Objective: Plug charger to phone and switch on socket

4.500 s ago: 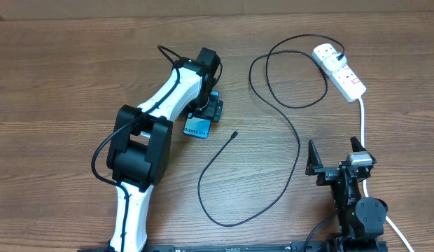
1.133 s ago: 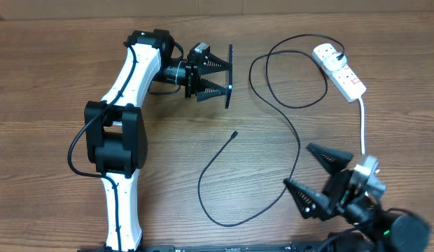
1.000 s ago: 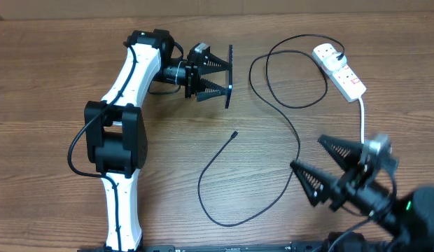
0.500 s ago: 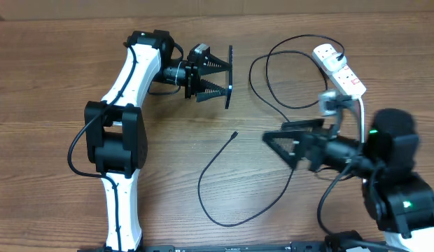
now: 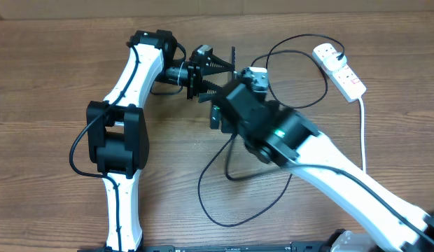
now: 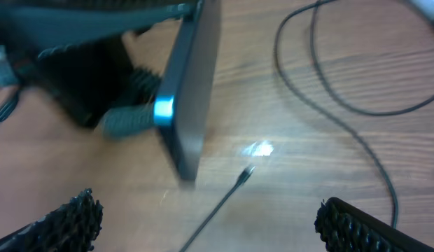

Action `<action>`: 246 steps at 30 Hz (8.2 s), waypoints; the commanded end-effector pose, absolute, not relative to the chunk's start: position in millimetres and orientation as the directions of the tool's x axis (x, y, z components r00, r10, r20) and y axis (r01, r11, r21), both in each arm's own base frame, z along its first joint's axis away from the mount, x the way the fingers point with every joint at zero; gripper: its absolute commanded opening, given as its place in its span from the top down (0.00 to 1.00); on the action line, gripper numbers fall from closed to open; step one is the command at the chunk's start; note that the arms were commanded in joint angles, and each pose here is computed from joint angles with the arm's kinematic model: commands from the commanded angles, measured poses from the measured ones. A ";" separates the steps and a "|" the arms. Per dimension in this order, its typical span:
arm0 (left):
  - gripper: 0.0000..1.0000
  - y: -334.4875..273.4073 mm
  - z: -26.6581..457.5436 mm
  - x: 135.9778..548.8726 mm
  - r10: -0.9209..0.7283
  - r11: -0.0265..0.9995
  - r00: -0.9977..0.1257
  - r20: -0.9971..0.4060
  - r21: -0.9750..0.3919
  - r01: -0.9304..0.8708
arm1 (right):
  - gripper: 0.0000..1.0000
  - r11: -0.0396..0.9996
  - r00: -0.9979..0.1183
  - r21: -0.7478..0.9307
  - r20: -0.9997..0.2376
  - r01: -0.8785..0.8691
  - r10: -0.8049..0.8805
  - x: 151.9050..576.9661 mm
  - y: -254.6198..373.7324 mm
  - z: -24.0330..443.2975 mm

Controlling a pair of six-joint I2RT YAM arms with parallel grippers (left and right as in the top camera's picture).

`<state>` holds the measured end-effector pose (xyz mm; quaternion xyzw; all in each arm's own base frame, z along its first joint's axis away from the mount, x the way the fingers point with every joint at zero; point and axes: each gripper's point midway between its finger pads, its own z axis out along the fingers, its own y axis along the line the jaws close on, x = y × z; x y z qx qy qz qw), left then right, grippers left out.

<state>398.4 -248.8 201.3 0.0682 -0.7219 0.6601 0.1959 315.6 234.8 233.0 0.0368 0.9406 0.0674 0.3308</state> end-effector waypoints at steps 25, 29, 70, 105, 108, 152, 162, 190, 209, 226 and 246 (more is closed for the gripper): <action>0.36 -253.5 215.5 401.1 0.164 0.099 -0.836 0.524 -0.852 -0.515 | 0.32 0.981 -0.656 0.162 -0.730 0.106 0.192 353.1 245.8 248.1; 0.36 -253.6 215.6 401.0 0.164 0.100 -0.832 0.530 -0.848 -0.520 | 0.38 0.983 -0.665 0.148 -0.724 0.109 0.182 355.2 247.9 240.2; 0.35 -253.6 216.9 401.2 0.166 0.094 -0.828 0.536 -0.844 -0.528 | 0.75 0.990 -0.632 0.093 -0.762 0.108 0.141 370.4 251.6 233.0; 0.32 -251.4 215.4 405.6 0.162 0.090 -0.850 0.502 -0.865 -0.493 | 0.96 0.981 -0.599 0.150 -0.778 0.121 0.192 373.5 252.3 249.7; 0.30 -250.3 207.5 408.1 0.141 0.129 -0.854 0.501 -0.865 -0.486 | 0.96 0.961 -0.564 0.214 -0.778 0.176 0.276 375.3 242.4 265.6; 0.58 -253.6 216.1 420.0 0.131 0.131 -0.656 0.743 -0.669 -0.731 | 0.96 -0.066 -0.050 0.724 0.138 0.686 0.989 363.4 230.9 274.0; 0.63 -259.8 216.1 416.2 0.141 0.142 -0.655 0.742 -0.670 -0.729 | 0.96 -0.058 -0.055 0.713 0.134 0.699 0.989 364.9 234.5 266.8; 0.79 -260.1 216.1 416.0 0.141 0.142 -0.654 0.743 -0.669 -0.729 | 0.96 -0.050 -0.114 0.679 0.195 0.732 0.974 358.1 249.6 263.6; 0.96 -261.3 215.3 432.6 0.153 0.117 -0.811 0.565 -0.825 -0.553 | 0.46 0.244 -0.372 0.731 0.015 0.638 0.928 359.2 257.0 274.3; 0.96 -179.5 201.5 453.4 -0.047 0.684 -0.986 -0.163 -0.725 0.087 | 0.20 0.840 -0.813 0.534 -0.448 0.090 0.372 311.6 169.6 315.3; 0.96 -45.6 313.1 414.0 -0.224 0.973 -0.809 -0.544 -0.168 -0.157 | 0.25 0.899 -0.910 0.152 0.011 0.412 0.415 317.9 211.9 110.8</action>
